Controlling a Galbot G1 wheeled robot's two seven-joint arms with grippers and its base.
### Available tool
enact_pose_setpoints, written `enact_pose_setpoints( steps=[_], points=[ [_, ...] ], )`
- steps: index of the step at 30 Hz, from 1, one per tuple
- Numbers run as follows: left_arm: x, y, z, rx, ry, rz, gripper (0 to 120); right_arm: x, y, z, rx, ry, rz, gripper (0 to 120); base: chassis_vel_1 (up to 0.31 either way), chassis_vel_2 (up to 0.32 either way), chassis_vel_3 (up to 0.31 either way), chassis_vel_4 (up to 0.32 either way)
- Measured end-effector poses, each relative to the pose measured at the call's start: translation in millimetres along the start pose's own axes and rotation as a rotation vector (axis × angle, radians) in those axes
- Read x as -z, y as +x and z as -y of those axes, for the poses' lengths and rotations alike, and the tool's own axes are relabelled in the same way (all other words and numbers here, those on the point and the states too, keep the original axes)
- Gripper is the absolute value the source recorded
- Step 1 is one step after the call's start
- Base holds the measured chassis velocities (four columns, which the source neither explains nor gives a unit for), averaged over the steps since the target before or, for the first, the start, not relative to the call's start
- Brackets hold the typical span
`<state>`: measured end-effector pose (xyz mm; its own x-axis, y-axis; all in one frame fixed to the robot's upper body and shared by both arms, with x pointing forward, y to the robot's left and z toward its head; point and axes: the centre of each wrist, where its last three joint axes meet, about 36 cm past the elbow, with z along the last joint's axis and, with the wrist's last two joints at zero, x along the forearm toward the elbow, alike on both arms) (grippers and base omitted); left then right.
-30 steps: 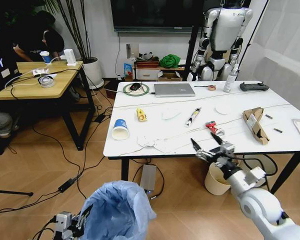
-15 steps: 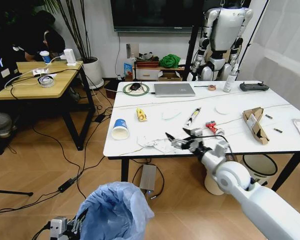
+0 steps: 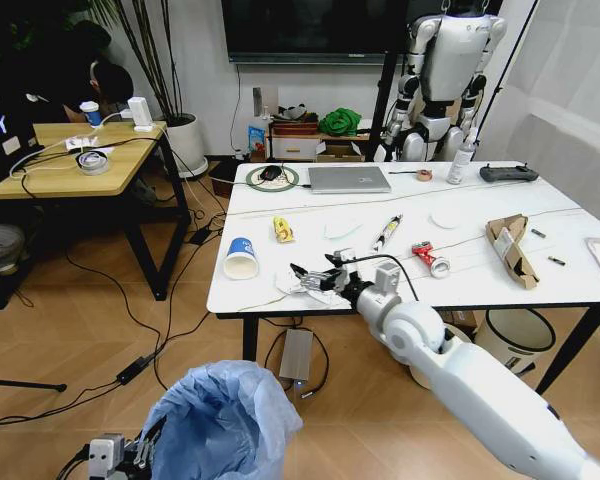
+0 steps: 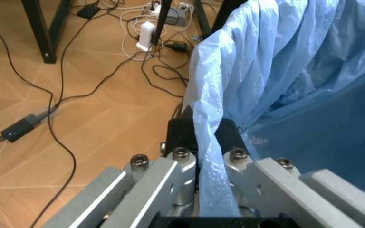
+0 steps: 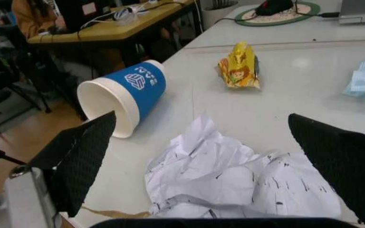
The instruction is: Pick up the trash bin and place the trash from the table into it.
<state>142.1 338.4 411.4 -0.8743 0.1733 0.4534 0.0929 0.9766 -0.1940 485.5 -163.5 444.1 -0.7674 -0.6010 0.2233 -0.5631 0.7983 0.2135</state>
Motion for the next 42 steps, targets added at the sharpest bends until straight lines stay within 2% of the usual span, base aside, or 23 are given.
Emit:
enact_pose_setpoints(
  steps=[16,26,28,30,42],
  points=[
    [-2,-2,-2,0.005,0.011,-0.003,0,-30,-18,0,-0.052,0.041,-0.092,97,0.000,0.000,0.000,0.000],
    [-3,-6,-7,0.001,0.017,-0.007,0,-37,-18,2,-0.054,0.058,-0.101,58,0.000,0.000,0.000,0.000],
    [-3,-6,-7,0.001,0.017,-0.007,0,-37,-18,2,-0.054,0.058,-0.101,58,0.000,0.000,0.000,0.000],
    [-3,-7,-8,-0.001,0.018,-0.010,0,-39,-18,3,-0.057,0.062,-0.103,45,0.000,0.000,0.000,0.000],
    [-1,-11,-10,-0.008,0.022,-0.008,0,-39,-17,3,-0.061,0.073,-0.101,3,0.000,0.000,0.000,0.000]
  ],
)
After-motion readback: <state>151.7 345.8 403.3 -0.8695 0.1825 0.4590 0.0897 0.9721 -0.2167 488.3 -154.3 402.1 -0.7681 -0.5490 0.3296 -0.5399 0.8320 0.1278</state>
